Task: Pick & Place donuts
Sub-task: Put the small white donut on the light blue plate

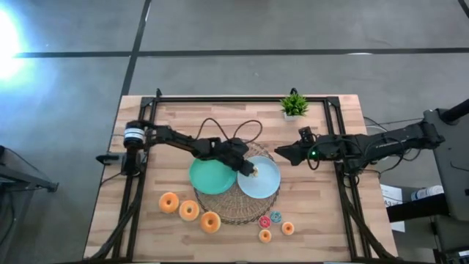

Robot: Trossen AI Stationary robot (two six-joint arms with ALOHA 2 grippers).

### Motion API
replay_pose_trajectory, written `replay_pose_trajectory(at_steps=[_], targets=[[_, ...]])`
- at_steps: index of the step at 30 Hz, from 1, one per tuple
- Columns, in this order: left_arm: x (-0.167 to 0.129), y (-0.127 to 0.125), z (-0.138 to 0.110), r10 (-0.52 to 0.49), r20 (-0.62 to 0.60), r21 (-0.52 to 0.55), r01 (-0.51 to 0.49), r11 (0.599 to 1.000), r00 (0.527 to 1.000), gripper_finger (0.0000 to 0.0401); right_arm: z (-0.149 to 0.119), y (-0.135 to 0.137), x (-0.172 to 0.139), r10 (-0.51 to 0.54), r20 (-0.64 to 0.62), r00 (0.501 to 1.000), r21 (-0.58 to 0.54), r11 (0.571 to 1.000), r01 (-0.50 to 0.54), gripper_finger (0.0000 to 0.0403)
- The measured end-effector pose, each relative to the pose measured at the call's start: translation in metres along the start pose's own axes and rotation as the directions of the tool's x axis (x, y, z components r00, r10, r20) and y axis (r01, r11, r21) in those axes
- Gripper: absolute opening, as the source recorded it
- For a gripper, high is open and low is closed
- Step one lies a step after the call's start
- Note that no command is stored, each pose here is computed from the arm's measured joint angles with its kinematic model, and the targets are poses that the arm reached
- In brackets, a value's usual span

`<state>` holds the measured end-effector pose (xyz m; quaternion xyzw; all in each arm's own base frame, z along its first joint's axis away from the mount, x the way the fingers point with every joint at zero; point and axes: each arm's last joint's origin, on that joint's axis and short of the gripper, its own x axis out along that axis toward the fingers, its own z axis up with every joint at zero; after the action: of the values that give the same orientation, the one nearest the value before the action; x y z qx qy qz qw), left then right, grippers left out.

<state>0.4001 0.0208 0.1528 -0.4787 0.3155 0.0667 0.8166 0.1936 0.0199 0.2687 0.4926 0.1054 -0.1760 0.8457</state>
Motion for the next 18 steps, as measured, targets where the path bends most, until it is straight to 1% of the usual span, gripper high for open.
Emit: replay_pose_trajectory(at_steps=[3,6,9,11,14,18], targets=[[0.0,-0.006,0.004,0.041,-0.027,0.019,-0.04,0.999,0.999,0.0038,0.0,0.0,0.0,0.002,0.001,1.0,0.0,1.0,-0.002,0.0196],[-0.001,-0.012,0.008,0.088,-0.033,0.06,-0.086,0.994,0.996,0.0053,0.001,0.0,-0.001,0.005,0.002,1.0,-0.002,1.0,-0.005,0.0196],[-0.006,-0.016,0.011,0.151,-0.003,0.099,-0.15,0.984,0.989,0.0071,0.0,0.0,-0.001,0.004,0.001,1.0,-0.007,1.0,-0.004,0.0196],[-0.008,-0.017,0.012,0.193,0.014,0.113,-0.193,0.975,0.981,0.0085,0.0,0.0,-0.001,0.005,0.001,1.0,-0.015,1.0,-0.005,0.0196],[-0.007,-0.014,0.012,0.216,0.01,0.117,-0.215,0.969,0.976,0.0105,0.0,0.0,-0.001,0.005,0.0,1.0,-0.02,1.0,-0.005,0.0196],[-0.007,-0.012,0.009,0.27,0.026,0.124,-0.271,0.955,0.963,0.0117,0.0,0.0,-0.001,0.006,-0.001,1.0,-0.021,1.0,-0.006,0.0196]])
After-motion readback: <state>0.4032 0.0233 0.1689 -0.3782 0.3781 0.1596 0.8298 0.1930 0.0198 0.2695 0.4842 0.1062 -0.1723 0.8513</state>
